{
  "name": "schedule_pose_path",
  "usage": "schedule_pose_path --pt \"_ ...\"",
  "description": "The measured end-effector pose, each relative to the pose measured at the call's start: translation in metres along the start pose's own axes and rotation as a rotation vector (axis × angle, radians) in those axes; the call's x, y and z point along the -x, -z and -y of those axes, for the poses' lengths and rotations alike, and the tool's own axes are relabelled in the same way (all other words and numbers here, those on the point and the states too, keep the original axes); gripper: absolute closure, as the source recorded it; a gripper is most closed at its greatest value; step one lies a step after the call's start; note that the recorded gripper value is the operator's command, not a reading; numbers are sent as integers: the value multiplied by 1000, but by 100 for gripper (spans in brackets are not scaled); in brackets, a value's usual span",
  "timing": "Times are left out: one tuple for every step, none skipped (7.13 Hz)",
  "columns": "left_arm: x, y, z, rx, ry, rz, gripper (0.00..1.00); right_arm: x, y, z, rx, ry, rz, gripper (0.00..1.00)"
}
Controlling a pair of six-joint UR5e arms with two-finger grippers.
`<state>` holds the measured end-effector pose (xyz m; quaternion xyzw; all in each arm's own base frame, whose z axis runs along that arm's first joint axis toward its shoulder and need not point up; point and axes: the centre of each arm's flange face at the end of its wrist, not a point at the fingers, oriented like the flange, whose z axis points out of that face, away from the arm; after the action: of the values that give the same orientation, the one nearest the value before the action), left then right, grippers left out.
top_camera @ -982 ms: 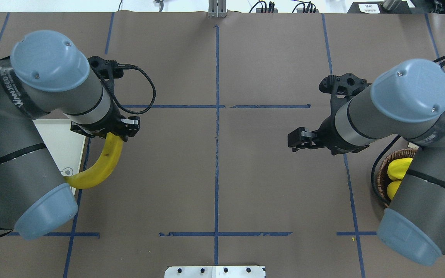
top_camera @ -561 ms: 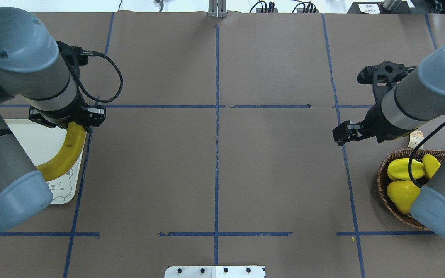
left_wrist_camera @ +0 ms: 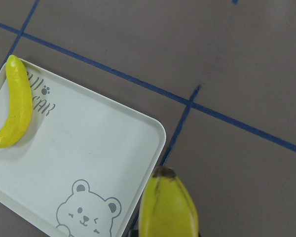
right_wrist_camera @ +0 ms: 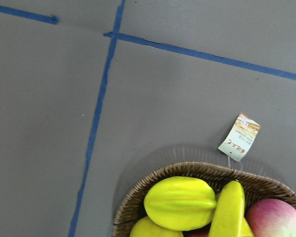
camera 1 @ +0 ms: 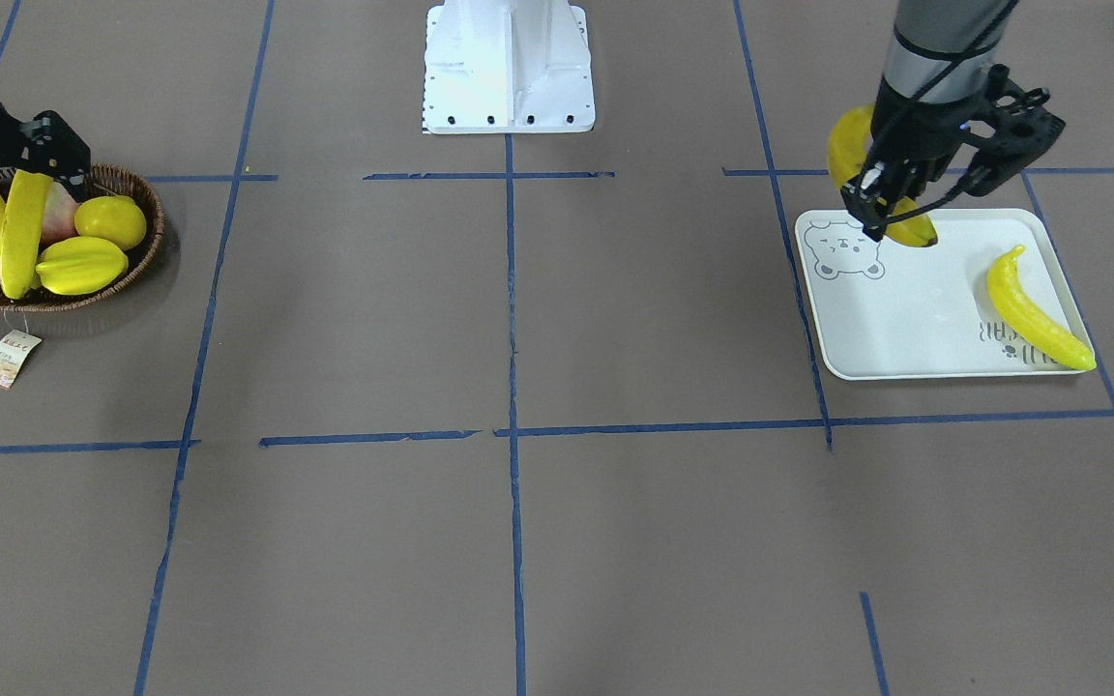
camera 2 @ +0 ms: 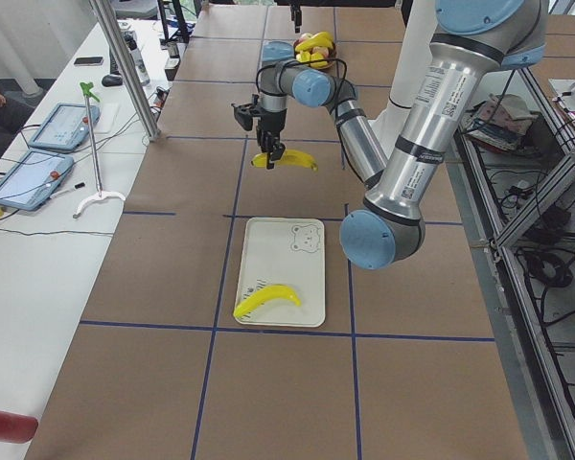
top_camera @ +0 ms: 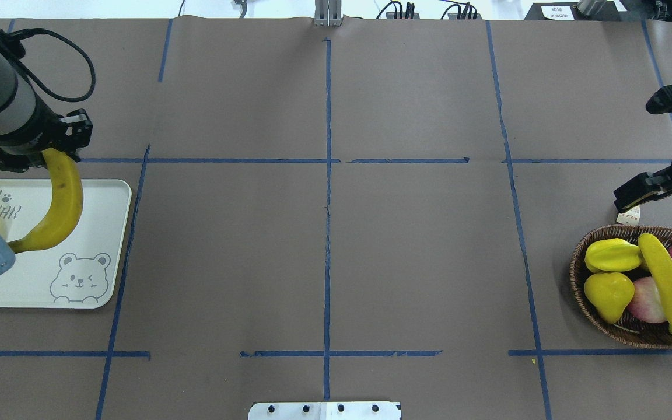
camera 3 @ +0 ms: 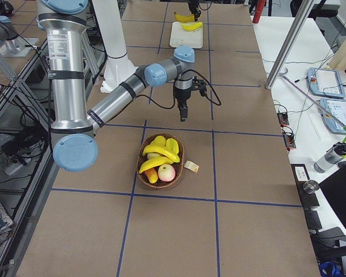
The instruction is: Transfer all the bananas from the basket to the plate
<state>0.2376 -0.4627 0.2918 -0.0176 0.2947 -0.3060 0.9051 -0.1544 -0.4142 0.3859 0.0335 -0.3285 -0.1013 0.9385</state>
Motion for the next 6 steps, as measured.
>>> schedule_pose_path --pt "26 -21 26 12 61 -21 100 -17 0 -4 7 13 -2 1" --pt "53 -46 54 58 115 -46 100 -25 -1 -7 12 18 -3 1" --pt "81 -77 76 93 143 -72 100 -27 -1 -8 14 19 -4 1" --pt "107 -114 91 107 150 -95 100 -28 -1 -8 15 19 -4 1" --pt "128 -151 104 110 151 -110 99 -29 -1 -8 15 18 -5 1" --pt "145 -182 113 113 163 -111 97 -28 -1 -8 14 17 -5 1"
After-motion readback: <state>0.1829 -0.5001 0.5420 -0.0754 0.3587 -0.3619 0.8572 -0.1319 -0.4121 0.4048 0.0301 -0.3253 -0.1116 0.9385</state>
